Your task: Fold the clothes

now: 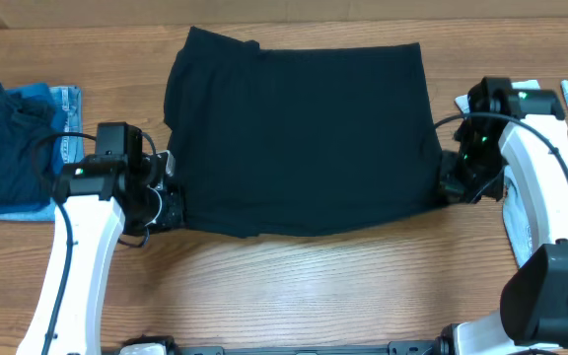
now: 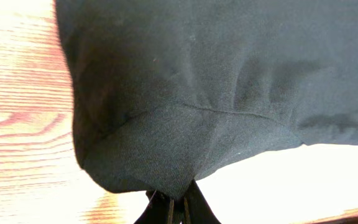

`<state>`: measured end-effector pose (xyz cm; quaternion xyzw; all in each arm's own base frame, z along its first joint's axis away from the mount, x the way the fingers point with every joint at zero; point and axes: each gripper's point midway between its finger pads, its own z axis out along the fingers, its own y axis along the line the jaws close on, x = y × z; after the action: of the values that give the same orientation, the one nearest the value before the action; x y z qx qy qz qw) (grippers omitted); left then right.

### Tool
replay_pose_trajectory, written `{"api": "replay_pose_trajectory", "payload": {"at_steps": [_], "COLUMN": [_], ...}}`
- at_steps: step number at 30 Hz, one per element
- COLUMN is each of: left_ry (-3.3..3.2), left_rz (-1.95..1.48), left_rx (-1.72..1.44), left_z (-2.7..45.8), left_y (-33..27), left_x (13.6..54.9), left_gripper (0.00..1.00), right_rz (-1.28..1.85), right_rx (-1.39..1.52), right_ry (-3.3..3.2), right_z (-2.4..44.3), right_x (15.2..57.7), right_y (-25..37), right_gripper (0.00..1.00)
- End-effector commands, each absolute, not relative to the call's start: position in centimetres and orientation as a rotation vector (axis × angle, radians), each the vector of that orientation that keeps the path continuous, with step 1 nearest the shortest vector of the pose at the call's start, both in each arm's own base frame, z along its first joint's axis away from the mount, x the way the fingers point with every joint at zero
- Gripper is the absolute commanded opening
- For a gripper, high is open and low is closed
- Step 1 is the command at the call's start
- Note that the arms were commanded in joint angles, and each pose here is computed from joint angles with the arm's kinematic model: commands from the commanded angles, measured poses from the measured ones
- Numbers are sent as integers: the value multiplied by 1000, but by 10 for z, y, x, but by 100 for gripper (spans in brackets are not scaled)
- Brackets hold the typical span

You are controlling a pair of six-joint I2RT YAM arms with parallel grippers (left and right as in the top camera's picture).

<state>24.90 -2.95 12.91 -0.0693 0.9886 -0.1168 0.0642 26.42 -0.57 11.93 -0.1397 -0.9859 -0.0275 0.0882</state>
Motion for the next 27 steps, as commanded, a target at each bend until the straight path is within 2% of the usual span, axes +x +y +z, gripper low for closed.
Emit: {"api": "replay_pose_trajectory", "payload": {"at_steps": [1, 7, 16, 25, 27], "left_ry": [2894, 2812, 2832, 2704, 2693], "left_rz": [-293, -291, -240, -245, -246], "left_rx": [-252, -263, -284, -255, -253], "left_z": [147, 147, 112, 111, 110], "left_y": [-23, -22, -14, -14, -14], "left_x": [250, 277, 313, 355, 359], "left_gripper": [4, 4, 4, 4, 7], "right_rz": [-76, -94, -122, -119, -117], "right_rx": [-454, -461, -485, -486, -487], "right_ry": [-2913, -2965, -3155, -3166, -3172], "right_z": [107, 102, 97, 67, 64], "right_x": [251, 264, 313, 338, 342], "right_y": [-7, -7, -10, -13, -13], "right_gripper": [4, 4, 4, 4, 4]}}
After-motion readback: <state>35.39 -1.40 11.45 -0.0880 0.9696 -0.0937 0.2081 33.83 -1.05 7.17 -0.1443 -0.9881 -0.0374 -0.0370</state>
